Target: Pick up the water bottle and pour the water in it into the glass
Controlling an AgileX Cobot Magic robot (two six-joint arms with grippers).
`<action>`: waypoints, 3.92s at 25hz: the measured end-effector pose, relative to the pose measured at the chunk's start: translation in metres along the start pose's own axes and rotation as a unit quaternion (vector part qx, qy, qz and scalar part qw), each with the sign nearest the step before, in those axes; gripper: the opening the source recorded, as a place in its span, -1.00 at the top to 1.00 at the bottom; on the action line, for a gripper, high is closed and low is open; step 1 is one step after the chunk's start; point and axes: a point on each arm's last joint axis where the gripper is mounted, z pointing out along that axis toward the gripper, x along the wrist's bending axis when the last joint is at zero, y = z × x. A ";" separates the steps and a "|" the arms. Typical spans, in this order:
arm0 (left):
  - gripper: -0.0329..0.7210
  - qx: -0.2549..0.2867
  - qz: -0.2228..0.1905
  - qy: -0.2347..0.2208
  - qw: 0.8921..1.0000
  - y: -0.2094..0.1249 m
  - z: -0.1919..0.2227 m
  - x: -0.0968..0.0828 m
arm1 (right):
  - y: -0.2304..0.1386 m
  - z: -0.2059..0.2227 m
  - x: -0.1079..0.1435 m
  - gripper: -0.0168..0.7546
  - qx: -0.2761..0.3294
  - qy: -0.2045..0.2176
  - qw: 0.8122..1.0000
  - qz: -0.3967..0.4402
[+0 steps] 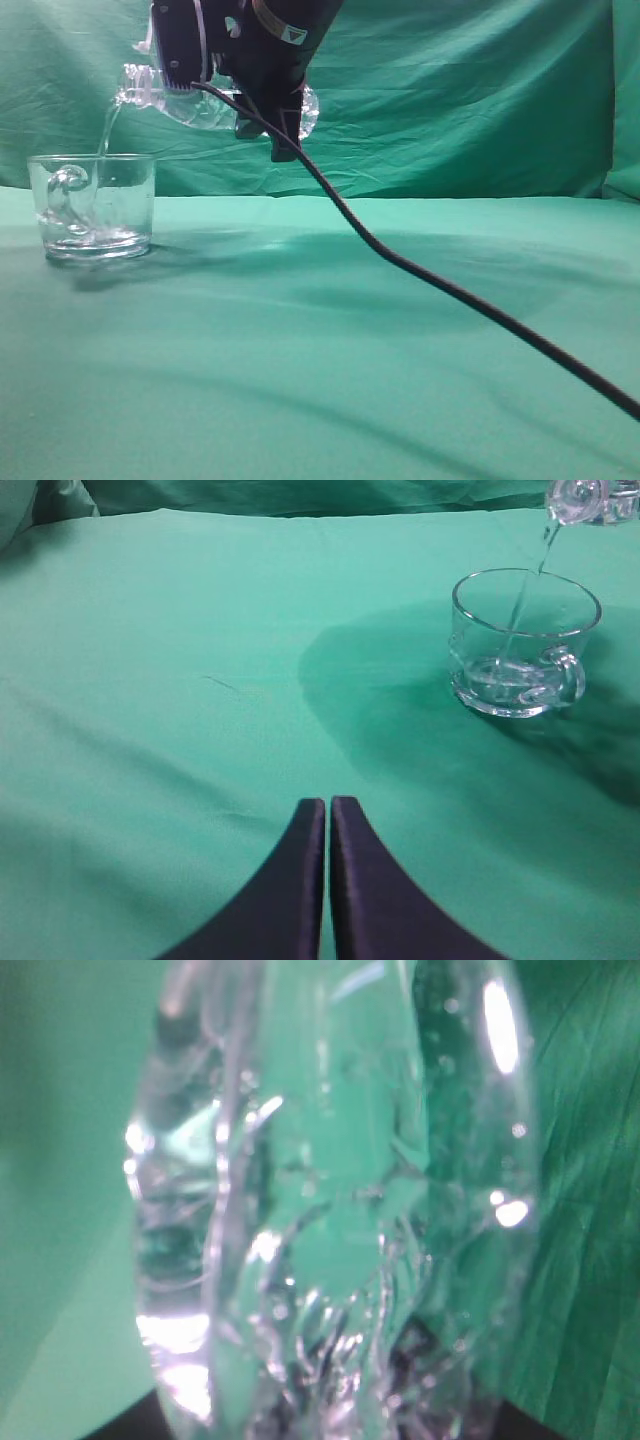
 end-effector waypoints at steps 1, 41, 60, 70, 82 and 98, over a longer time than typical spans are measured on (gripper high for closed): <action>0.91 0.000 0.000 0.000 1.000 0.000 0.000 0.000 | 0.000 0.000 0.000 0.25 0.000 0.000 1.000 0.000; 0.91 0.000 0.000 0.000 1.000 0.000 0.000 0.000 | -0.002 0.000 -0.001 0.25 0.014 -0.003 1.000 -0.022; 0.91 0.000 0.000 0.000 1.000 0.000 0.000 0.000 | 0.010 -0.001 0.006 0.25 -0.036 0.045 0.939 0.338; 0.91 0.000 0.000 0.000 1.000 0.000 0.000 0.000 | -0.024 -0.062 -0.039 0.25 -0.021 0.015 0.831 0.555; 0.91 0.000 0.000 0.000 1.000 0.000 0.000 0.000 | -0.125 -0.119 0.028 0.25 -0.105 0.126 0.738 0.655; 0.91 0.000 0.000 0.000 1.000 0.000 0.000 0.000 | -0.165 -0.136 0.109 0.25 -0.169 0.074 0.732 0.656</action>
